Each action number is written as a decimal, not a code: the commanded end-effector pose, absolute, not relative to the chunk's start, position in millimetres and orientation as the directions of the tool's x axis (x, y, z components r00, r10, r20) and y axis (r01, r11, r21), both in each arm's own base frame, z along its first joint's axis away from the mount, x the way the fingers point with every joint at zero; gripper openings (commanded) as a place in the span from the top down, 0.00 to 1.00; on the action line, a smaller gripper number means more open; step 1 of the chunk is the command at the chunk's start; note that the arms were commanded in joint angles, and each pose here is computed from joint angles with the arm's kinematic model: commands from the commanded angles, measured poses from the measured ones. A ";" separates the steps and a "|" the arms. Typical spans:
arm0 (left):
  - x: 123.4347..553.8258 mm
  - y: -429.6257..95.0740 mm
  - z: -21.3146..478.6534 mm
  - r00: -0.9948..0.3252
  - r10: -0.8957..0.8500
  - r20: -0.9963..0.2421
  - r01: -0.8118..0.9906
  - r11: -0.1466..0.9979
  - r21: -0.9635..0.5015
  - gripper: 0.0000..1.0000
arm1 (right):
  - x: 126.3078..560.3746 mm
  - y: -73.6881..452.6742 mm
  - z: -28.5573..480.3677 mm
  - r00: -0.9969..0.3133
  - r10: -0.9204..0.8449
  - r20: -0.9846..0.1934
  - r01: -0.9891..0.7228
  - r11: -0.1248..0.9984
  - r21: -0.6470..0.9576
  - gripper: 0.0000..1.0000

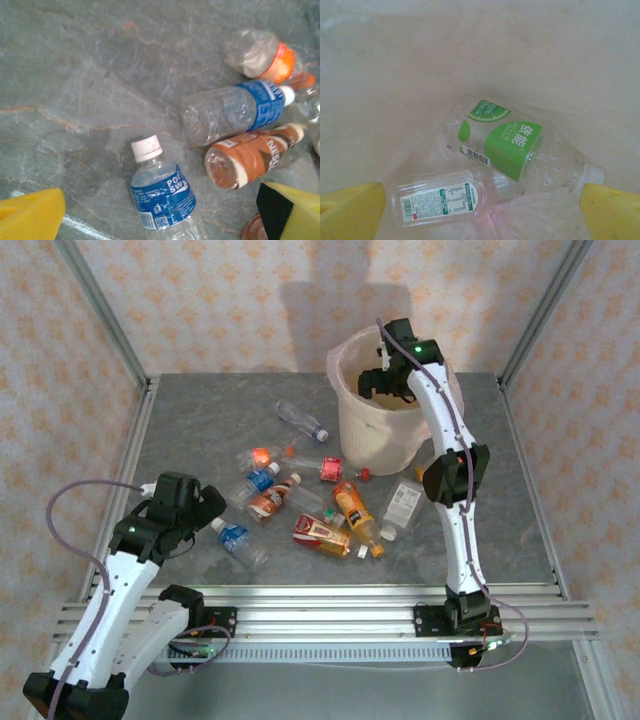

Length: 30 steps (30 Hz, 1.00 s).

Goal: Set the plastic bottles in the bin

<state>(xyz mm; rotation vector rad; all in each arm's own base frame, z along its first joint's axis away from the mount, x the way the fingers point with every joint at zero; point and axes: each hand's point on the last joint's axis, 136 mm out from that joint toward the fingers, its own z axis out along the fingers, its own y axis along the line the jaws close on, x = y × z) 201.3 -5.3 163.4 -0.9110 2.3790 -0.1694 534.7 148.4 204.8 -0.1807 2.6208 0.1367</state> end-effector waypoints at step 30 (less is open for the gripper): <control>209.8 -51.9 53.4 -0.675 -0.722 -0.148 -0.645 0.676 -0.357 0.00 | 433.4 155.3 398.6 -0.622 0.009 -0.783 -0.195 0.967 0.166 0.01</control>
